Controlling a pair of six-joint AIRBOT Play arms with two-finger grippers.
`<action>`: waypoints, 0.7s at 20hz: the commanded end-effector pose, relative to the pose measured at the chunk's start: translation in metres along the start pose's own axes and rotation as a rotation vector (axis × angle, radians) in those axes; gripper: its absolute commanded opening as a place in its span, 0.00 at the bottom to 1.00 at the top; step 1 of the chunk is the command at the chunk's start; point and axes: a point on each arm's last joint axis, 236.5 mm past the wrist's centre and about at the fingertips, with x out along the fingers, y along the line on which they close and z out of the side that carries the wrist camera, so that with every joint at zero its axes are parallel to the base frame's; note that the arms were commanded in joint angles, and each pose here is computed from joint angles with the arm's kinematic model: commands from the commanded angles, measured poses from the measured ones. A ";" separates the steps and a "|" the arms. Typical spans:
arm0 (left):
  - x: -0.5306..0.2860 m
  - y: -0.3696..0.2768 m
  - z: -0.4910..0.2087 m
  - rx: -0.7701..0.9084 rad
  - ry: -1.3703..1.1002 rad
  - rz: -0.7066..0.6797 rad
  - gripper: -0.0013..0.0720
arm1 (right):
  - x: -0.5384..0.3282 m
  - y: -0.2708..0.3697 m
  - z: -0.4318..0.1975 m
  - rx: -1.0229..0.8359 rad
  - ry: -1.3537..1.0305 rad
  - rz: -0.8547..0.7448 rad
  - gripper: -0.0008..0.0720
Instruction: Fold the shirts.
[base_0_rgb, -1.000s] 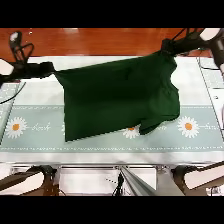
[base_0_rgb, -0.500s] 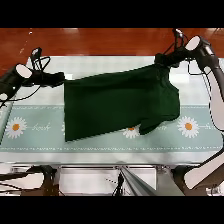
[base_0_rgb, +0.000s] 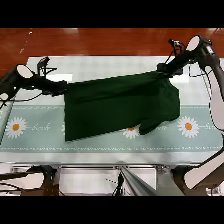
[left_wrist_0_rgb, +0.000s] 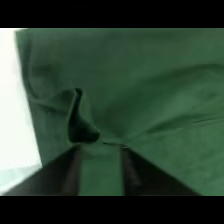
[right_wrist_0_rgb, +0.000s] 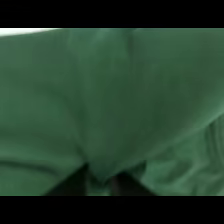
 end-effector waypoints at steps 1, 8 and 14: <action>-0.015 0.010 -0.022 0.023 0.120 0.030 0.63 | -0.021 -0.026 -0.041 -0.093 0.161 -0.079 0.54; -0.058 0.055 -0.134 -0.132 0.301 0.019 0.67 | -0.081 -0.122 -0.113 0.201 0.204 -0.159 0.74; -0.034 0.023 -0.212 -0.179 0.413 -0.147 0.77 | -0.072 -0.108 -0.120 0.284 0.041 0.052 0.77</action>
